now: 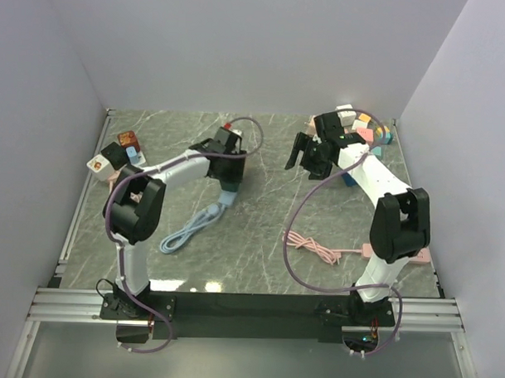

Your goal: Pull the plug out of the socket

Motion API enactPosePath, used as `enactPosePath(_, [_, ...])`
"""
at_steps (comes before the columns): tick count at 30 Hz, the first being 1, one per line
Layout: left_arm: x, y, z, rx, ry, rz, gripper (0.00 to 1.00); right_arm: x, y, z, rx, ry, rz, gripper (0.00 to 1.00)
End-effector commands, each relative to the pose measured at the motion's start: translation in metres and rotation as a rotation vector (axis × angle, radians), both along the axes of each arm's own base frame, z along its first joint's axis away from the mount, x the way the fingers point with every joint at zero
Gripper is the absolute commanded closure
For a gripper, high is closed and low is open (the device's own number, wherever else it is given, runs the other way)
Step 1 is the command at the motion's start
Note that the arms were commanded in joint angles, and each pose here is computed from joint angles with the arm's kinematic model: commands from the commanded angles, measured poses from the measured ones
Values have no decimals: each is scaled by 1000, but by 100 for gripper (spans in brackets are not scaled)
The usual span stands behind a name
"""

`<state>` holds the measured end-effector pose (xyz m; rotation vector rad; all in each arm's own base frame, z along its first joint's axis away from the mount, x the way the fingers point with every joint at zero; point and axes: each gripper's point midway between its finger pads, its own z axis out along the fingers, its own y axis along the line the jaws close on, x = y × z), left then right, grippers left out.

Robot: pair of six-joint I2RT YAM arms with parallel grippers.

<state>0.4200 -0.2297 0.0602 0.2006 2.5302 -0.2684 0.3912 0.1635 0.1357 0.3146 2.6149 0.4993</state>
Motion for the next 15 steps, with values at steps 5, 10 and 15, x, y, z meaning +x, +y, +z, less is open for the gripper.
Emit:
enactPosePath(5, [-112, -59, -48, -122, 332, 22, 42, 10, 0, -18, -45, 32, -39, 5])
enactPosePath(10, [-106, -58, -28, -134, 264, 143, 24, 20, 11, -10, -39, 16, -74, 2])
enactPosePath(15, [-103, -60, -7, -135, 223, 205, 1, 31, 29, 7, -14, -20, -76, 1])
